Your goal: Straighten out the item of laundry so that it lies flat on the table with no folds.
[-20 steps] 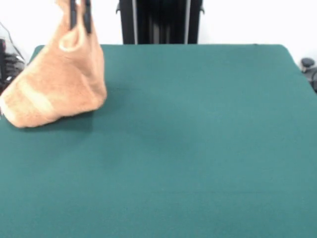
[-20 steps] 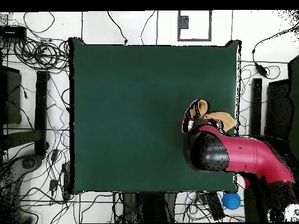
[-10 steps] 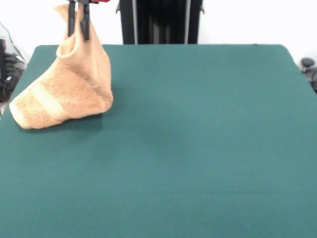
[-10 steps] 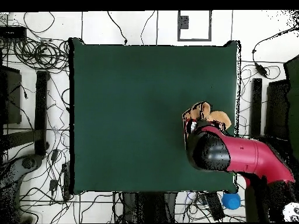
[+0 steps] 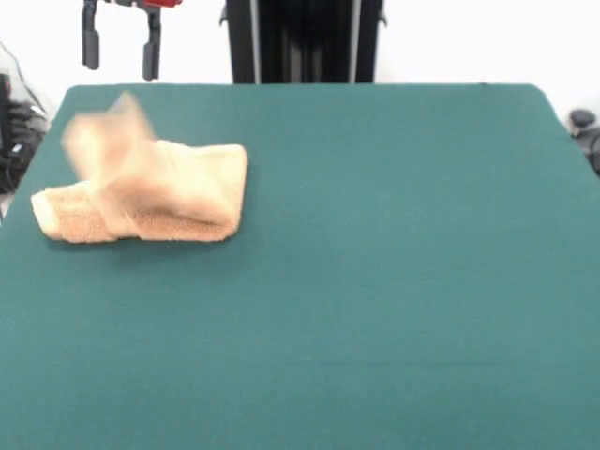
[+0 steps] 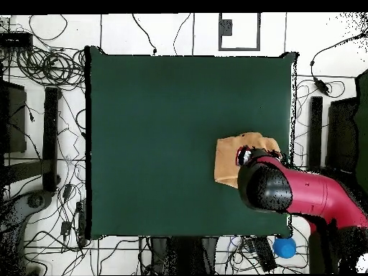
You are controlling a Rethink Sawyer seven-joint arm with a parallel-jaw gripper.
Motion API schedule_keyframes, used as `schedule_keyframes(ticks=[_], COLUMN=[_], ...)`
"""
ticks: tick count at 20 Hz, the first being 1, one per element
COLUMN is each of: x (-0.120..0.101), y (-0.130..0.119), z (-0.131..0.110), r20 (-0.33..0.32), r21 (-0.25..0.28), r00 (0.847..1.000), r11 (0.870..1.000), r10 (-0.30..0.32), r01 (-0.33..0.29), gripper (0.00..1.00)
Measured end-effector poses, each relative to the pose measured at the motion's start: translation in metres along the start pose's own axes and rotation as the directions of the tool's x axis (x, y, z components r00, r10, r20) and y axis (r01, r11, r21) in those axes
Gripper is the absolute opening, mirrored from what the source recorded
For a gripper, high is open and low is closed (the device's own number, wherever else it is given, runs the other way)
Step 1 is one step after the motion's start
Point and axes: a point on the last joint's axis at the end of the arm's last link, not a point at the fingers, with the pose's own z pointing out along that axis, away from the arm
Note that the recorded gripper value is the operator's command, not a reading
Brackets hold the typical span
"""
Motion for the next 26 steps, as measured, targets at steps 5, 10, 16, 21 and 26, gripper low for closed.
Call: schedule_keyframes(ticks=[5, 10, 16, 21, 26], x=[0.000, -0.001, -0.003, -0.005, -0.003], y=[-0.006, -0.008, -0.010, -0.010, -0.022], z=[0.000, -0.001, -0.001, 0.006, 0.049], r20=[0.001, 0.003, 0.014, 0.047, 0.161], r21=[0.010, 0.014, 0.015, 0.006, -0.043], r00=[1.000, 1.000, 1.000, 0.998, 0.983], r11=[1.000, 1.000, 1.000, 0.999, 0.996], r10=[0.009, 0.015, 0.027, 0.031, 0.083], r01=[-0.009, -0.015, -0.028, -0.032, -0.077], gripper=[1.00, 1.00, 1.00, 1.00, 1.00])
